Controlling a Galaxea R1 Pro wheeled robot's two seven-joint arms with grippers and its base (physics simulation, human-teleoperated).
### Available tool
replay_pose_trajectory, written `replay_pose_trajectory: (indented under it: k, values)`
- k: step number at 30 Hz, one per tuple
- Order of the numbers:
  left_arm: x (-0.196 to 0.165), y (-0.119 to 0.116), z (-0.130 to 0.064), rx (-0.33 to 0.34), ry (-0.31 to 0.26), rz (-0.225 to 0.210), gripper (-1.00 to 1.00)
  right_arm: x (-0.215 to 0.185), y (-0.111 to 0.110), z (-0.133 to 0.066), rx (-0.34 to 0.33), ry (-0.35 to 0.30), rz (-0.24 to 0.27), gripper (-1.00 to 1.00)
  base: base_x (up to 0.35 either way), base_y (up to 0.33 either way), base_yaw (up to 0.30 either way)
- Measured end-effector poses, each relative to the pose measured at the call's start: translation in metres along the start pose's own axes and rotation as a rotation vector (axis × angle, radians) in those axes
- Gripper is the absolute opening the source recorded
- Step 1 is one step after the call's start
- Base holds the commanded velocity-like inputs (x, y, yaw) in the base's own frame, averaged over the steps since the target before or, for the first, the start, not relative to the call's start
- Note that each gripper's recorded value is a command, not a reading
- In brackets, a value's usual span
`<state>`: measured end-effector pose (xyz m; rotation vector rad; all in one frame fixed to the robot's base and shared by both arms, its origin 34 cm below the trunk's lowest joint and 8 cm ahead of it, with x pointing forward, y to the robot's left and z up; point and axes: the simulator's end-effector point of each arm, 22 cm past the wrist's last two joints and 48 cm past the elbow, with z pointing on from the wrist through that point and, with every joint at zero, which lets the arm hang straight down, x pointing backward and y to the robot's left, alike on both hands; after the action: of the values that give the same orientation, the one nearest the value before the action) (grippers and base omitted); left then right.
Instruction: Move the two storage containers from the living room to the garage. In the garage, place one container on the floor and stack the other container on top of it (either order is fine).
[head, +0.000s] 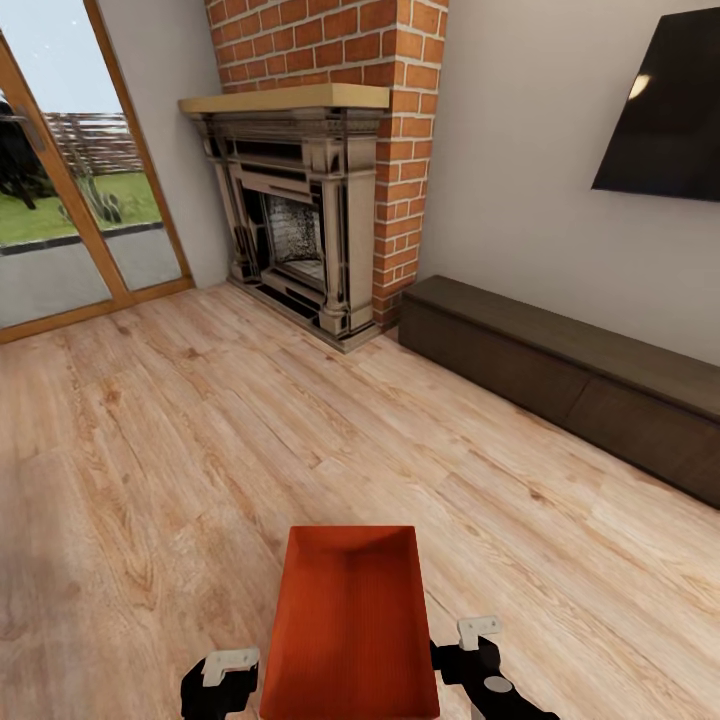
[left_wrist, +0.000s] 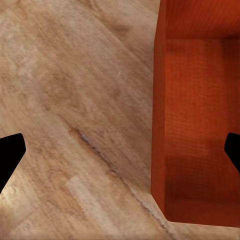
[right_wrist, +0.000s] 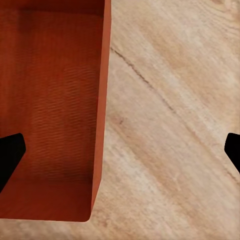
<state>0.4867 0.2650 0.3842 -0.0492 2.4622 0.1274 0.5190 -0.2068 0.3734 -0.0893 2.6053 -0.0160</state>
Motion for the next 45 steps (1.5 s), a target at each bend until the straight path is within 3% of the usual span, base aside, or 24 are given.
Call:
replay_pose_trajectory:
  k: [45]
  values:
    - [0.0000,-0.0004,-0.0001,0.002,0.000,0.000,1.00,-0.0004,0.0004,-0.0001,-0.001,-0.002,0.000,1.00,0.014,0.006,-0.019]
